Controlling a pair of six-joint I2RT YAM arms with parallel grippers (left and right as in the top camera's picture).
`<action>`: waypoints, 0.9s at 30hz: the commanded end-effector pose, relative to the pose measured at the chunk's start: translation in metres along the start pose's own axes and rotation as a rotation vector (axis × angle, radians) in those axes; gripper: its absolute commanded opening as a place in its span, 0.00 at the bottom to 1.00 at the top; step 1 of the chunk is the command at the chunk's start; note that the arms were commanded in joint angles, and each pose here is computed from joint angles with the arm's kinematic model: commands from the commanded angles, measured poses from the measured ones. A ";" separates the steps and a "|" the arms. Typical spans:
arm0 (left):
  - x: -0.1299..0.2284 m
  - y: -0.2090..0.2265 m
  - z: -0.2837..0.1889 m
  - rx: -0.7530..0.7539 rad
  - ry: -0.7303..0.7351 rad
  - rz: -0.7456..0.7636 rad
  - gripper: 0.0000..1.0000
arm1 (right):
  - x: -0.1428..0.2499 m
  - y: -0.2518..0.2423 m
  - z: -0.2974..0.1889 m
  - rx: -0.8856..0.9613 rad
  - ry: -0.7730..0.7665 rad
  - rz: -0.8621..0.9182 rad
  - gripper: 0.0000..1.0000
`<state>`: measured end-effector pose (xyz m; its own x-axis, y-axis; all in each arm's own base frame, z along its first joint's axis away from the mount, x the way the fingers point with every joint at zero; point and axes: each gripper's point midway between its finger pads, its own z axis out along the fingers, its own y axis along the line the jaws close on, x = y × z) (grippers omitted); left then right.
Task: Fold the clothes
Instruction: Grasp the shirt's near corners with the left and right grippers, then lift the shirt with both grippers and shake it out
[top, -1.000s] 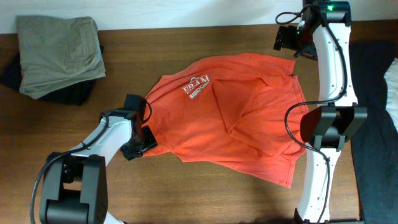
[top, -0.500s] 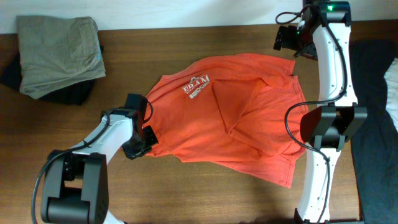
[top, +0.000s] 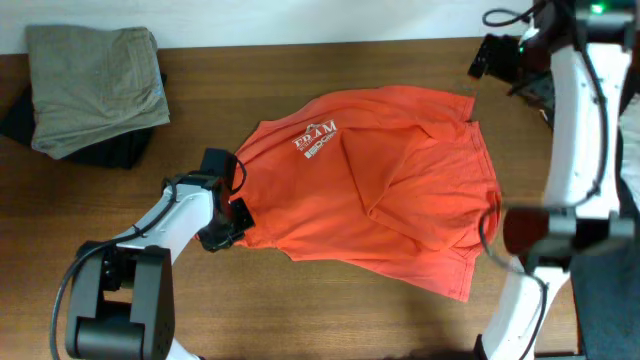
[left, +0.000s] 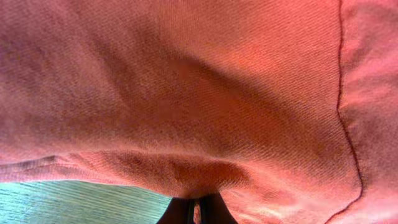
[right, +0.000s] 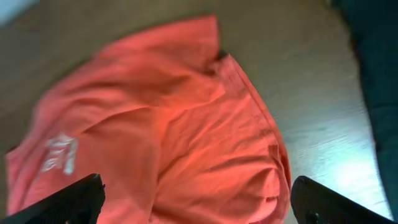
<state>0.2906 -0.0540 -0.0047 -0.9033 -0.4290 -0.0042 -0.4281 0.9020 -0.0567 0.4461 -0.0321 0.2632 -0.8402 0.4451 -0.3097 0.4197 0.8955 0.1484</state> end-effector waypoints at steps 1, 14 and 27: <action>0.003 0.015 0.020 -0.076 0.012 -0.001 0.01 | 0.026 -0.002 -0.064 0.098 -0.132 -0.057 0.99; 0.005 0.013 0.020 -0.063 0.023 -0.001 0.01 | 0.238 -0.089 0.035 0.306 0.538 0.010 0.87; 0.006 0.013 0.020 -0.062 0.027 0.002 0.01 | 0.305 -0.105 0.090 0.131 0.333 0.185 0.99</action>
<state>0.2936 -0.0534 -0.0046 -0.9032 -0.4288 -0.0165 -0.4273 0.9022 -0.0582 0.1854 0.0071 0.0885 -0.8459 0.5333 0.0071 0.5331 0.8449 0.0435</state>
